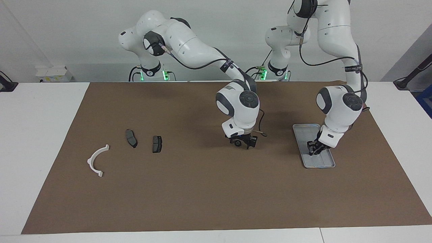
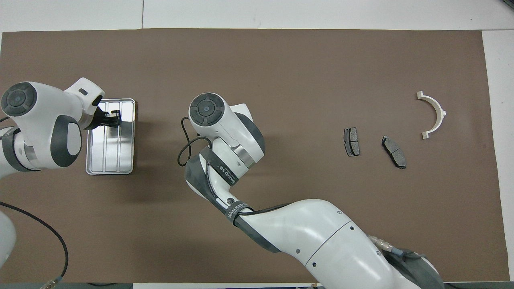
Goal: Place bearing gear from tray to pile
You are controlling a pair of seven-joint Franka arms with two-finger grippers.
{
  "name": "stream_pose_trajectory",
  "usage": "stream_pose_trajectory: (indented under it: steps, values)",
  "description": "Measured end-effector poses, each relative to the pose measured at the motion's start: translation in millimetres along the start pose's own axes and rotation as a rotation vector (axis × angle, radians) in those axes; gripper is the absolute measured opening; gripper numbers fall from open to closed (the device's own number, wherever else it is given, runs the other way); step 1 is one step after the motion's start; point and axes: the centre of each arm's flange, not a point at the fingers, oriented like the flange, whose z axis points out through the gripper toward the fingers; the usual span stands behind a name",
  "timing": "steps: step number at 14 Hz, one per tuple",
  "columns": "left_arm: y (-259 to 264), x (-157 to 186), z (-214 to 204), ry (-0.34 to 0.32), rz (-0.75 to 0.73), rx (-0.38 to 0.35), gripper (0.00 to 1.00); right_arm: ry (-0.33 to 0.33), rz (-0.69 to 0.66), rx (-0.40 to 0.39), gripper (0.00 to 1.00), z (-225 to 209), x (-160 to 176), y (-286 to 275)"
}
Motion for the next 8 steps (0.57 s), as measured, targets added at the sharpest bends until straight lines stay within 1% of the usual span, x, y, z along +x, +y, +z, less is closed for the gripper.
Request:
stream_pose_trajectory:
  steps: [1,3,4,5,6,7,8]
  values:
    - [-0.1,0.0,0.0,0.0,0.0,0.0,0.24,0.0,0.0,0.002,0.71,-1.1,-0.2,-0.2]
    - [-0.1,0.0,0.0,-0.001,0.0,0.0,0.24,-0.001,0.001,0.003,0.7,-1.7,-0.3,-0.1]
    - [-0.2,0.2,-0.2,-0.003,0.0,0.0,0.24,0.0,0.001,0.005,0.63,-3.4,-0.2,-0.3]
    - [-0.8,0.5,-0.5,-0.011,-0.002,0.001,0.24,0.001,0.001,0.007,0.5,-5.1,-0.1,-0.3]
    - [-2.3,0.8,-1.5,-0.029,-0.004,0.004,0.24,-0.001,0.002,0.001,0.39,-6.8,0.3,0.8]
    - [-3.7,2.6,-4.7,-0.042,-0.006,0.005,0.24,-0.002,0.003,0.002,0.35,-6.7,0.6,1.0]
    - [-5.0,5.6,-9.5,-0.047,-0.01,0.006,0.24,-0.003,0.003,0.002,0.35,-6.7,0.6,1.0]
